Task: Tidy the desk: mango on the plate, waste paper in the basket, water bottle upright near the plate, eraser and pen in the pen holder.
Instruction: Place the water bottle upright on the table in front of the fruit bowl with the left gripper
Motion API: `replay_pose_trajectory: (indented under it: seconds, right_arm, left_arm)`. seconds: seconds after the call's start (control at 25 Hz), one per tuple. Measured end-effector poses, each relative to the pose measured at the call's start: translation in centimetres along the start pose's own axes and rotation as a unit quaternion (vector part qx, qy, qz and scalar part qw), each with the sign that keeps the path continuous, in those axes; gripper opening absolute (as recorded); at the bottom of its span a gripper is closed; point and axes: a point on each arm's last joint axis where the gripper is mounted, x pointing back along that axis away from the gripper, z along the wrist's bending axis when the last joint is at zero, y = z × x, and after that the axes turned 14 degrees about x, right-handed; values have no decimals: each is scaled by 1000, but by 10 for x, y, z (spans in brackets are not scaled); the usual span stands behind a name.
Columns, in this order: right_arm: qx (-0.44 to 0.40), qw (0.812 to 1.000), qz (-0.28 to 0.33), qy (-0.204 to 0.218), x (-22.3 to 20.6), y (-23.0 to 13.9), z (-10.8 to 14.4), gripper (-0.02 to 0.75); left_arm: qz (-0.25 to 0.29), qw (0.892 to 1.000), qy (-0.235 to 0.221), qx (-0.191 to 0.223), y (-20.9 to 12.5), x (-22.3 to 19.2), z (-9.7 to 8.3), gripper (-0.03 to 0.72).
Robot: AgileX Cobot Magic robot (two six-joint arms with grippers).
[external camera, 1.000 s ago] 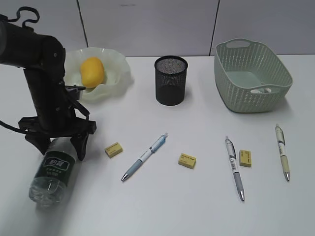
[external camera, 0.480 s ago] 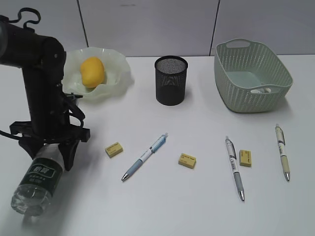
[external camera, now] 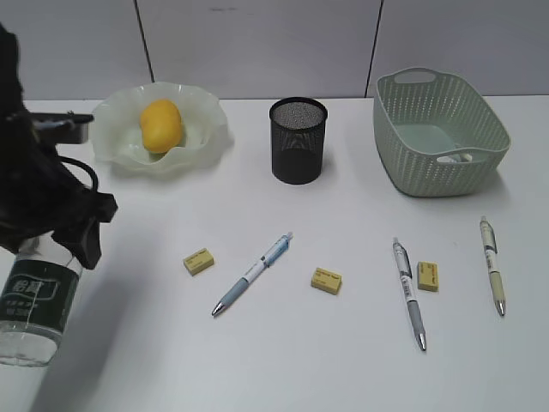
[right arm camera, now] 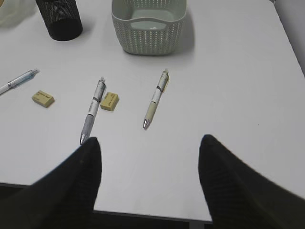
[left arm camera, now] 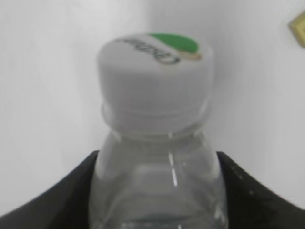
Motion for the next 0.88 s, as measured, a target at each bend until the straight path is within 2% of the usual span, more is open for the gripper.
replay_pose_trajectory:
  seconds: [0.12, 0.2, 0.32, 0.4, 0.48, 0.68, 0.72, 0.88]
  right_arm:
    - [0, 1000, 0, 0, 0, 0, 0, 510]
    - [0, 1000, 0, 0, 0, 0, 0, 510]
    - [0, 1000, 0, 0, 0, 0, 0, 510]
    - [0, 1000, 0, 0, 0, 0, 0, 510]
    - [0, 1000, 0, 0, 0, 0, 0, 510]
    - [0, 1000, 0, 0, 0, 0, 0, 510]
    - [0, 1000, 0, 0, 0, 0, 0, 510]
    - [0, 1000, 0, 0, 0, 0, 0, 510]
  left_arm:
    - [-93, 994, -54, 8, -20, 31, 10, 497]
    - [-171, 980, -98, 9, -30, 49, 16, 497]
    - [-292, 942, -165, 7, -41, 69, 22, 497]
    - [-360, 911, -202, 5, -46, 74, 26, 497]
    - [-406, 886, -223, 0, -50, 69, 28, 497]
    - [-514, 819, -244, -72, -53, 44, 29, 497]
    - [-531, 808, -242, -83, -52, 38, 30, 497]
    - [-576, 781, -223, -95, -39, 20, 32, 497]
